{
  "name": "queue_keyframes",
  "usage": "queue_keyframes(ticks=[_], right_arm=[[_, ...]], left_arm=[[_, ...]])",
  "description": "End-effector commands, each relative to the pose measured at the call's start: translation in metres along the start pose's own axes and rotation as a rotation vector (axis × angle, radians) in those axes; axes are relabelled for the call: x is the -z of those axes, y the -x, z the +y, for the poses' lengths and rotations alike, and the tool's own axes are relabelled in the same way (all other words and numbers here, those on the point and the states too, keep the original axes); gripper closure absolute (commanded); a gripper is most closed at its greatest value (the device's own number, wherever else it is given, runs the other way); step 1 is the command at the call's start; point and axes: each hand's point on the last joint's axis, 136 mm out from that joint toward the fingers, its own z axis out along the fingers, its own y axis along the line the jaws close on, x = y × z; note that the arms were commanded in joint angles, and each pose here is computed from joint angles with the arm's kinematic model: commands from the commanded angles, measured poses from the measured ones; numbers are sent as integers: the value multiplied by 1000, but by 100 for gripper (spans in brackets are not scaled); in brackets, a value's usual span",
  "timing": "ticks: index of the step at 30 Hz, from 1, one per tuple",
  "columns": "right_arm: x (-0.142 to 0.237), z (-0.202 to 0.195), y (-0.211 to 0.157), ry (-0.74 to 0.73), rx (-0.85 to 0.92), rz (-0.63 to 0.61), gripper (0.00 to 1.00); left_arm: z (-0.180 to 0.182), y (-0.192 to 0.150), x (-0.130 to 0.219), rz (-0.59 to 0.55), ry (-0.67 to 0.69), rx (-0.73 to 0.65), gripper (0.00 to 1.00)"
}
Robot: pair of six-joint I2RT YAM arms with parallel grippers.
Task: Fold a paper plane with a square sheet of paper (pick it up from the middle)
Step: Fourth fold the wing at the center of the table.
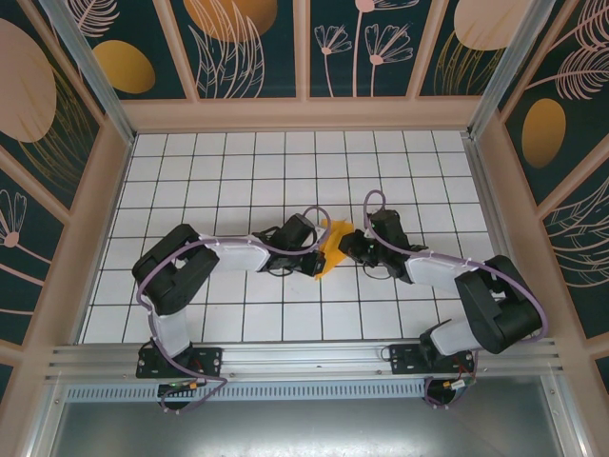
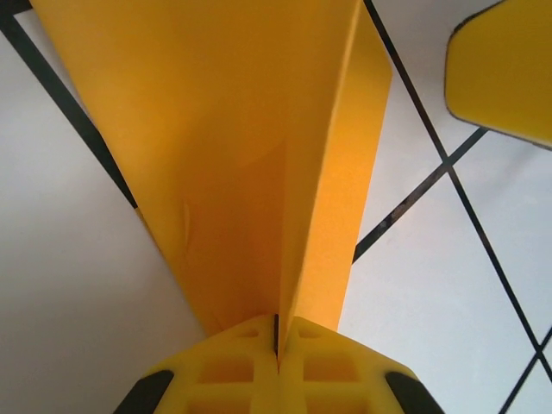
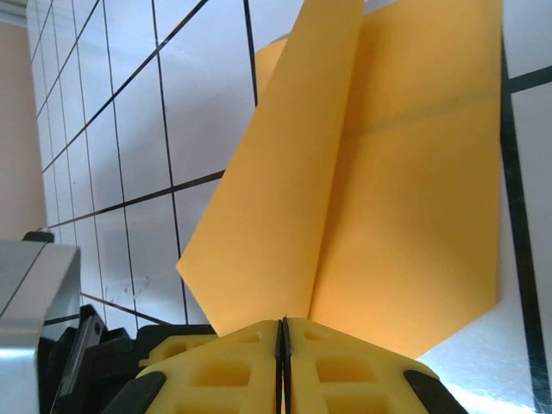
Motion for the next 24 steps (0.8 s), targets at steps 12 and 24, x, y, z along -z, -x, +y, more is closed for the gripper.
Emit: queue_keyframes(ticks=[12, 24], right_arm=[[-10, 23, -1, 83, 18, 20, 90], [-20, 10, 4, 43, -16, 6, 89]], left_arm=[[-14, -3, -8, 47, -186, 72, 97], [-2, -11, -16, 74, -191, 139, 97]])
